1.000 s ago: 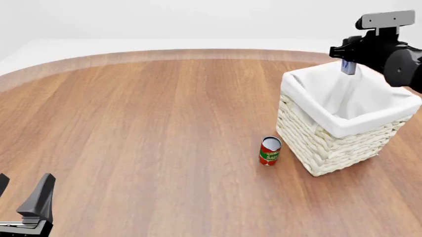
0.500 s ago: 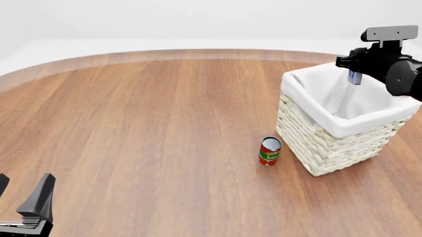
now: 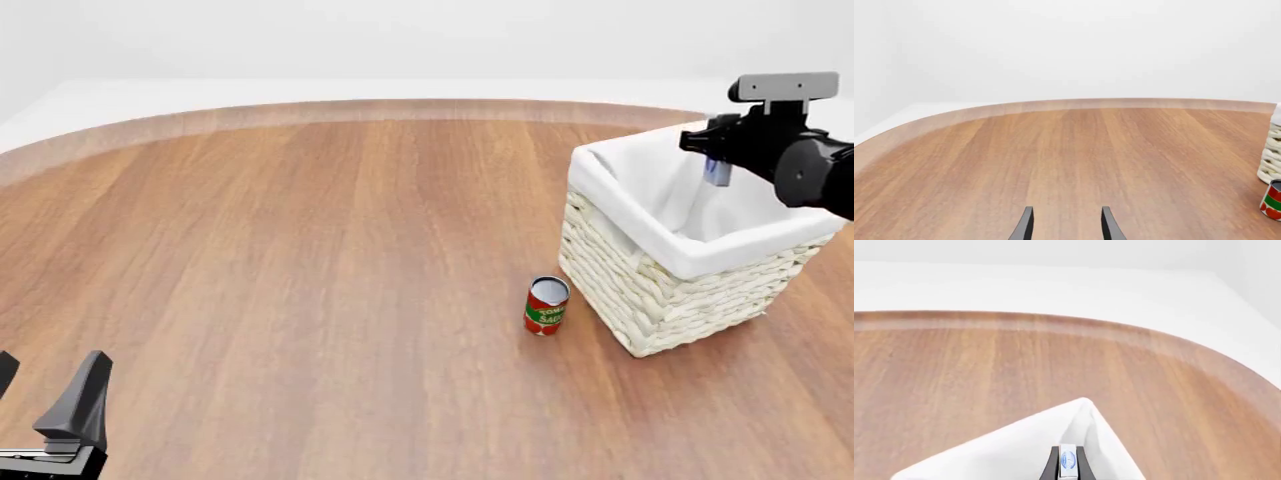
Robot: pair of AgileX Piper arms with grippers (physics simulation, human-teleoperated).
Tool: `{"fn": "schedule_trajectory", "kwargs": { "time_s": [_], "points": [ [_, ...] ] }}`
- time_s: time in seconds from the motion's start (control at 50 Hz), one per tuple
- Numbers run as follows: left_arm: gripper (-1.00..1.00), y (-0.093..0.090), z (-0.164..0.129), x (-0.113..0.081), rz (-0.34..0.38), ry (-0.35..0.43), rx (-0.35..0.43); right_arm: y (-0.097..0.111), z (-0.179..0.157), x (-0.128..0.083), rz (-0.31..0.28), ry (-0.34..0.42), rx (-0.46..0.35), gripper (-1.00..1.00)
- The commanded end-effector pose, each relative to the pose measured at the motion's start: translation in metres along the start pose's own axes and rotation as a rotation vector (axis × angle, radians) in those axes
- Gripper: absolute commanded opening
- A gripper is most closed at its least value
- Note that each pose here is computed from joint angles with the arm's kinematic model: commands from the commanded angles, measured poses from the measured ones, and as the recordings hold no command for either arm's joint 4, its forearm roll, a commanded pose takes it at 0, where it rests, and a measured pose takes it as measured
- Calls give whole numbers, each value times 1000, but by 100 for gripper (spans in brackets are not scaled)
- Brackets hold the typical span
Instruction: Pick up the alphabet soup and the cream cheese box, and put them in the basket.
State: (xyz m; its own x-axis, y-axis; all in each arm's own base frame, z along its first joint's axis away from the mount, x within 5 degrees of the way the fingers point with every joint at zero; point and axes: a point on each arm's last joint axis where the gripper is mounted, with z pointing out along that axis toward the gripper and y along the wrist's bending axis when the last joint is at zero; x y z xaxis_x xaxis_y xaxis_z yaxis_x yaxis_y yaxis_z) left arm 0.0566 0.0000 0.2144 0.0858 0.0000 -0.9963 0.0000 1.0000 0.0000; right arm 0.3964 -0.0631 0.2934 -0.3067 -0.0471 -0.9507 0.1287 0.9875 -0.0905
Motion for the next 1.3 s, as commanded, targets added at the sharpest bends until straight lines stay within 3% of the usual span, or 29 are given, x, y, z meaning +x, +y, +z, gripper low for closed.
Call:
{"fn": "schedule_trajectory", "kwargs": {
  "time_s": [0.02, 1.08, 1.1, 1.3],
  "points": [
    [100, 0, 0, 0, 0, 0, 0, -4, 3, 2, 14, -8, 11, -100],
    [100, 0, 0, 0, 0, 0, 0, -6, 10, 15, 19, 2, 17, -100],
    [100, 0, 0, 0, 0, 0, 0, -6, 9, 14, 19, 0, 16, 100],
    [100, 0, 0, 0, 0, 0, 0, -3, 2, 8, 23, -22, 11, 100]
  ]
}}
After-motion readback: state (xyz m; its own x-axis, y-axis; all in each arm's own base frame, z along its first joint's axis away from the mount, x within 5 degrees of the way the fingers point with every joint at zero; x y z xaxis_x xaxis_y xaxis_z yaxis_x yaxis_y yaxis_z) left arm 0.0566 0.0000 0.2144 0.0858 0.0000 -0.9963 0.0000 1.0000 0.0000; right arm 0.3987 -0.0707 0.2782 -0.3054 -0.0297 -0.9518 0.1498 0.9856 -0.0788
